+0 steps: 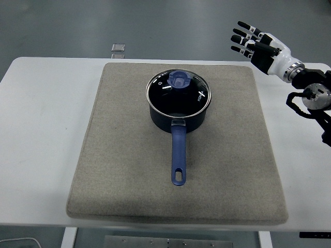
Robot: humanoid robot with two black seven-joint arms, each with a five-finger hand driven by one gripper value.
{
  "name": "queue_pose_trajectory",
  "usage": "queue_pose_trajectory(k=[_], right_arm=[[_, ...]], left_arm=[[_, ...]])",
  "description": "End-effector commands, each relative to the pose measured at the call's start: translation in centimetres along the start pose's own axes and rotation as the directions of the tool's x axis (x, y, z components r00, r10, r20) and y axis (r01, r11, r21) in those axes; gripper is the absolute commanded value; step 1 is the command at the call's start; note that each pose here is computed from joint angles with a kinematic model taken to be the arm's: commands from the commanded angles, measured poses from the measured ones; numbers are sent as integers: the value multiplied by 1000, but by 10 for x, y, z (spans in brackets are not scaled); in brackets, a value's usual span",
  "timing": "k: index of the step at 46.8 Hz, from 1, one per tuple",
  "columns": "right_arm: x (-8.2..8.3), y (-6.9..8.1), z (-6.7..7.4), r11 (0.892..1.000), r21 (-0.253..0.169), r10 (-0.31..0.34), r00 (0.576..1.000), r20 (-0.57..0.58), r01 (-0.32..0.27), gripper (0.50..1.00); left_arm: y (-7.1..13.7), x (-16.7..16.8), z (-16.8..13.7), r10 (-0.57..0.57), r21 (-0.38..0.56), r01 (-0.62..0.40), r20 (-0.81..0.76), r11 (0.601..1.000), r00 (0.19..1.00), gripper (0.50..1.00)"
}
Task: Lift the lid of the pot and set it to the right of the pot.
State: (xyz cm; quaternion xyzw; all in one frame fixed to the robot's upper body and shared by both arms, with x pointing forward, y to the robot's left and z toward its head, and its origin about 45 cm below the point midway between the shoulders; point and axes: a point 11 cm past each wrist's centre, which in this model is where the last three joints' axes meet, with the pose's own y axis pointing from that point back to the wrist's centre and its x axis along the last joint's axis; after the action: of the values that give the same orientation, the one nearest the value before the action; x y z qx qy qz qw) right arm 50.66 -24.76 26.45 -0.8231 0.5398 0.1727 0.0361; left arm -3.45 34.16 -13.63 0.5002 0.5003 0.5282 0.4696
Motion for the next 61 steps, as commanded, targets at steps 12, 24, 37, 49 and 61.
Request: queue_pose_trajectory(k=[12, 24, 37, 49, 61], right_arm=[[-5, -3, 0, 1000, 12, -6, 1000, 18, 5, 915], [-7, -3, 2, 1000, 10, -14, 1000, 18, 14, 915], [-11, -5, -5, 999, 5, -34, 999, -20, 34, 915], [-19, -9, -20, 998, 2, -56, 991, -124, 57, 915], [-32, -15, -43, 996, -3, -87, 964, -252, 90, 915]], left_arm=[[0, 0, 0, 1, 0, -1, 0, 1000, 1000, 1000], [0, 3, 0, 15, 1, -15, 0, 1000, 1000, 1000], [0, 4, 0, 17, 1, -17, 0, 1000, 1000, 1000], [0, 4, 0, 17, 1, -17, 0, 1000, 1000, 1000], [0, 4, 0, 17, 1, -17, 0, 1000, 1000, 1000]])
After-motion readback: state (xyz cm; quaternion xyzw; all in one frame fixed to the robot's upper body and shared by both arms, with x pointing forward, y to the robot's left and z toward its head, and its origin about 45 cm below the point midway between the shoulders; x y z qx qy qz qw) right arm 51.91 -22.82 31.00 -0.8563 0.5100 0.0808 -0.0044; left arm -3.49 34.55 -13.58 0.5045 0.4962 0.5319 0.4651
